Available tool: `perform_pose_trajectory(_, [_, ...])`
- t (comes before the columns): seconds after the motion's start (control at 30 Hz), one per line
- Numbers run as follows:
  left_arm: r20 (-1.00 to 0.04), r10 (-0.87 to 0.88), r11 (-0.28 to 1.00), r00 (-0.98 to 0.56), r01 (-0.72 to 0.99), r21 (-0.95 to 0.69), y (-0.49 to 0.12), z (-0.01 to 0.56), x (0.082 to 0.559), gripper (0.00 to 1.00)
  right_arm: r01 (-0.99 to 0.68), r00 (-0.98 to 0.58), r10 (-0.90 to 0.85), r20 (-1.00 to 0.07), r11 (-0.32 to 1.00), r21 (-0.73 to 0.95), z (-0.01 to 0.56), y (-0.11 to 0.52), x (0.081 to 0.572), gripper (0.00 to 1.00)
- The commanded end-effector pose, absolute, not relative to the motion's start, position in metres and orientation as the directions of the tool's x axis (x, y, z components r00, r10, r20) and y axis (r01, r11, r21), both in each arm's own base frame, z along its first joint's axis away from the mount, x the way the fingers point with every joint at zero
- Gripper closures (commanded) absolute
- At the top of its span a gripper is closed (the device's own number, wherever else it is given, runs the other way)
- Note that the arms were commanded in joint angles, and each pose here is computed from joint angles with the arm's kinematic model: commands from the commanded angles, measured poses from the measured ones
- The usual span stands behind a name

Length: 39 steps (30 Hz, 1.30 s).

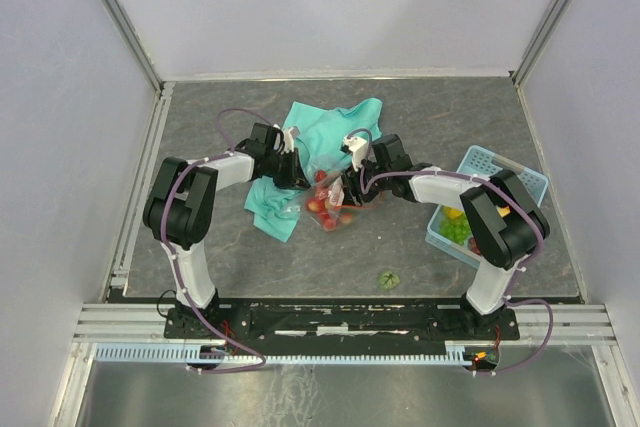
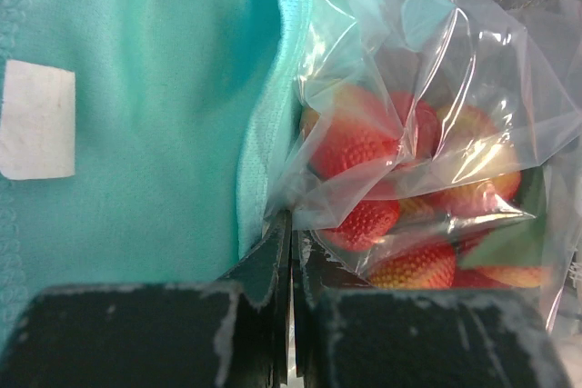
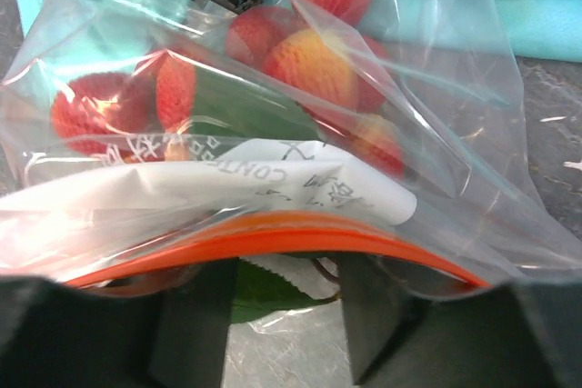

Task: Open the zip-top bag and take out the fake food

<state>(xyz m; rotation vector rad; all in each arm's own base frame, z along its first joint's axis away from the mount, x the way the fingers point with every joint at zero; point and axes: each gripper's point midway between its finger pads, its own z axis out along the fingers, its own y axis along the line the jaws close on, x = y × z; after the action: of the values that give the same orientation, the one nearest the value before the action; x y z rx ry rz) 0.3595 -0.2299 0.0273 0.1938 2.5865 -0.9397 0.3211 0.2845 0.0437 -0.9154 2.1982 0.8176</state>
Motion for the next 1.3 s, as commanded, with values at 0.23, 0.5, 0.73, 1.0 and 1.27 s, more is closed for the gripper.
perform_pose_trajectory(0.23, [-0.443, 0.039, 0.746, -0.896, 0.320, -0.583, -0.233, 0.035, 0.367, 0.97, -0.792, -0.567, -0.271, -0.778, 0.438, 0.424, 0.067, 0.306, 0.292, 0.91])
perform_pose_trajectory(0.5, [-0.470, 0.026, 0.774, -0.882, 0.316, -0.549, -0.224, 0.037, 0.371, 0.97, -0.753, -0.552, -0.189, -0.812, 0.532, 0.388, 0.106, 0.282, 0.278, 0.96])
perform_pose_trajectory(0.73, [-0.493, 0.001, 0.782, -0.870, 0.308, -0.542, -0.214, 0.044, 0.378, 0.97, -0.671, -0.598, -0.159, -0.786, 0.636, 0.382, 0.128, 0.256, 0.265, 0.98])
perform_pose_trajectory(1.0, [-0.493, 0.018, 0.771, -0.870, 0.327, -0.547, -0.214, 0.044, 0.371, 0.97, -0.573, -0.628, -0.140, -0.765, 0.748, 0.334, 0.129, 0.227, 0.263, 0.98])
perform_pose_trajectory(1.27, [-0.484, 0.012, 0.787, -0.875, 0.307, -0.535, -0.210, 0.039, 0.372, 0.97, -0.587, -0.587, -0.055, -0.808, 0.717, 0.377, 0.175, 0.224, 0.248, 0.98])
